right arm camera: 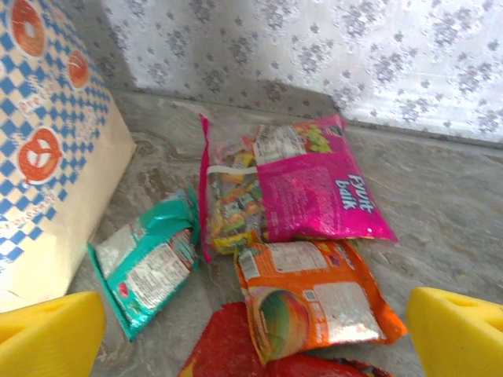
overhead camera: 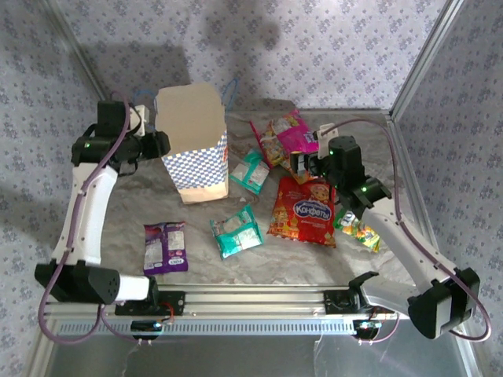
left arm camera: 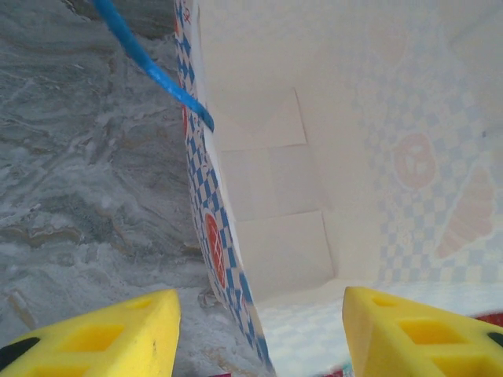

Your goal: Place the snacks into the paper bag

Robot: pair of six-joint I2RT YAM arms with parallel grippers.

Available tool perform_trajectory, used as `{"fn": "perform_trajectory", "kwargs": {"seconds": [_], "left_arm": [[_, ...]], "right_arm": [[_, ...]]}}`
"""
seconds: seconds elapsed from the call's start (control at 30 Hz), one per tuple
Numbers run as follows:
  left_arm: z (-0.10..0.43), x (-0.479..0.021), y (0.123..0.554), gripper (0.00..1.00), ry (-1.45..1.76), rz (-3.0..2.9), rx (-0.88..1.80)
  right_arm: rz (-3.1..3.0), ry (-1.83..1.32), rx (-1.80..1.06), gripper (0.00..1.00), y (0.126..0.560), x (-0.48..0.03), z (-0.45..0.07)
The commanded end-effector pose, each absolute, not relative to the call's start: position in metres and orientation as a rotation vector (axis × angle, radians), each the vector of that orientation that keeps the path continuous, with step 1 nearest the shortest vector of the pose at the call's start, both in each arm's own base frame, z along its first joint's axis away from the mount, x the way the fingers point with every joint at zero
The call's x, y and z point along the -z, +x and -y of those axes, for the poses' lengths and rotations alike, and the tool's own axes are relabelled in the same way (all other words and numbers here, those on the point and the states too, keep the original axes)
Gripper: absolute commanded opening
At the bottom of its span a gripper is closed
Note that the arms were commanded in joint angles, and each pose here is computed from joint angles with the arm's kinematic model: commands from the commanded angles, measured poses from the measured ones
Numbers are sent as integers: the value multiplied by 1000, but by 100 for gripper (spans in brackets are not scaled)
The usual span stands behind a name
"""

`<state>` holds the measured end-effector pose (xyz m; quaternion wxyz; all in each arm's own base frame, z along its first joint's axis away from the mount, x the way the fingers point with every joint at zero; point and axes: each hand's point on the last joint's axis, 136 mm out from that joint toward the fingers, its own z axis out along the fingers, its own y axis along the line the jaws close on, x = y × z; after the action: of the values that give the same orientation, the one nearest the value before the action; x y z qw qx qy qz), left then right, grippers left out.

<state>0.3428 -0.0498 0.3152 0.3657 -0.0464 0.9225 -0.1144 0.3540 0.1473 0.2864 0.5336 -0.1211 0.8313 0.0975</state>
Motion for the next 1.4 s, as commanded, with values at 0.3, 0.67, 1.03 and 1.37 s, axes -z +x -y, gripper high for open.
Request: {"fn": "perform_trajectory", "kwargs": {"seconds": [0.3,0.67,1.03,1.37], "left_arm": [[30,-315,279,60,-333,-2414,247],[25,-212,228,65,-635,-2649,236],[22,-136,179,79,-943,-2781,190],[38,-109,174,89,-842,-2852,145]], "right_arm": [[-1884,-473,-322,100,366,-329,-219],[-1890,-567,-374,100,361,-322,-257],[-1882,-606,-379,100,355,-319,-267],[-1899,-674,-367,100,350,-308,-269]]}}
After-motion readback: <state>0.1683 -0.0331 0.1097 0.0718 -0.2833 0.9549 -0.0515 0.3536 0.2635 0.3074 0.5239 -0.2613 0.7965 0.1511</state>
